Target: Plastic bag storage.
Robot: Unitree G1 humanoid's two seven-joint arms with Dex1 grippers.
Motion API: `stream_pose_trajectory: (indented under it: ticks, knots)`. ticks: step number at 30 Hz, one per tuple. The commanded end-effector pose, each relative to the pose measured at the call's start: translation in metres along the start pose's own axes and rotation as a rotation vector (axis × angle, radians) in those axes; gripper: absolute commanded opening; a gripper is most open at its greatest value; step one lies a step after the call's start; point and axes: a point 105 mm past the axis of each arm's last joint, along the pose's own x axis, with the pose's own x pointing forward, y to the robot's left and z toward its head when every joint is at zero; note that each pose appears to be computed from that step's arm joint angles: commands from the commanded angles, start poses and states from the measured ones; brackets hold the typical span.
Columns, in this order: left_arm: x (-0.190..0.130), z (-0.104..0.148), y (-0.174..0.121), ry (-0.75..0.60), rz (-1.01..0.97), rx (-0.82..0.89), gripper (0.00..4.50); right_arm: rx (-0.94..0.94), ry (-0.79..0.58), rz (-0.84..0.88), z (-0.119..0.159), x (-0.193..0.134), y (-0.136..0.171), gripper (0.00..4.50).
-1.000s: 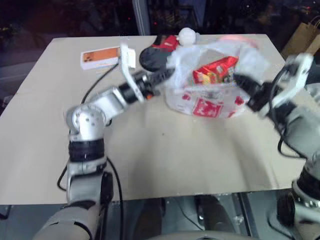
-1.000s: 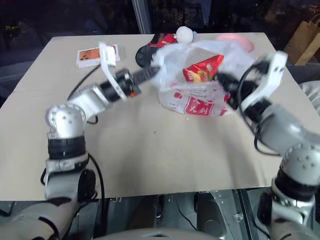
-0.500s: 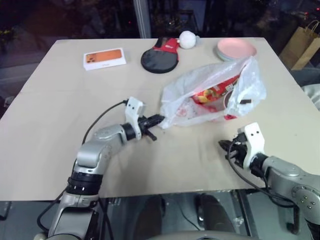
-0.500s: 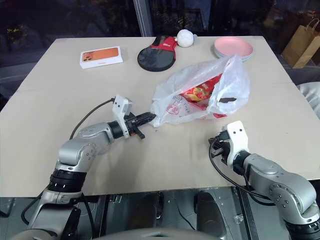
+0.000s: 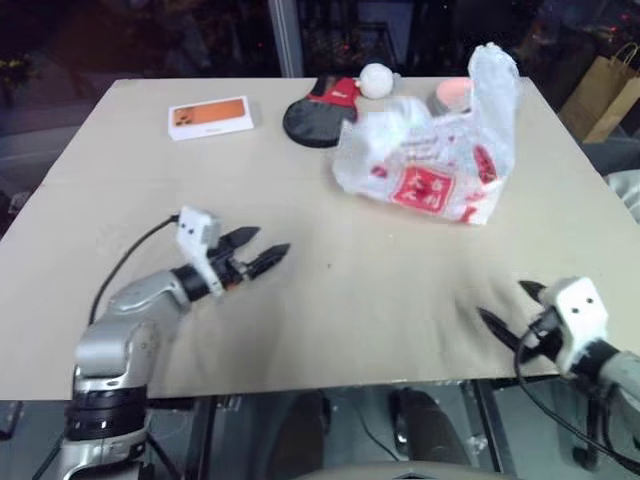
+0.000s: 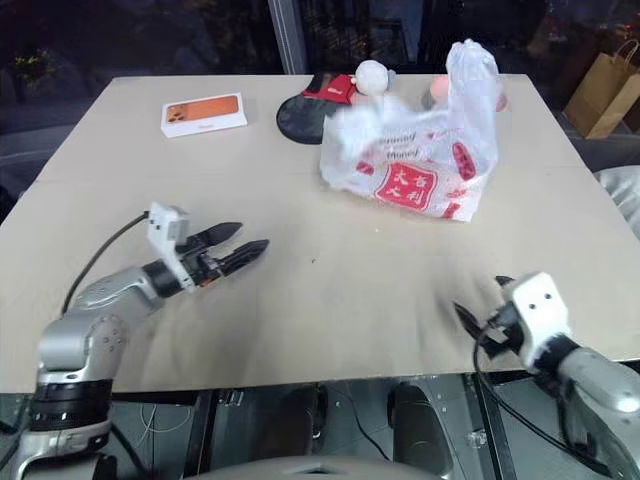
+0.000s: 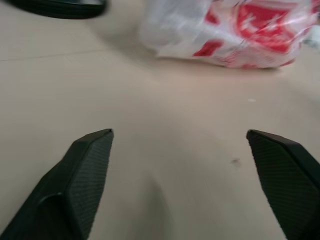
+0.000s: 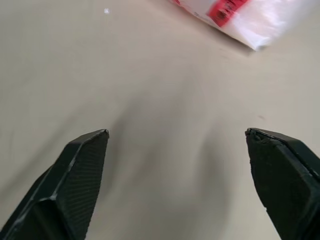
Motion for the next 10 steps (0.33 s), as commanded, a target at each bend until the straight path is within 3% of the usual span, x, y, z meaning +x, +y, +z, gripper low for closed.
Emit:
stream_pose_trajectory:
  ticks: [1,10]
  knots:
    - [-0.009,0.019,0.001,-0.048,0.009,0.078,4.48,-0.053,-0.057,-0.021,0.014,-0.009,-0.014,4.50]
    - [-0.018,0.024,0.006,-0.070,0.042,0.079,4.48,-0.088,-0.087,-0.035,0.030,-0.005,-0.021,4.50]
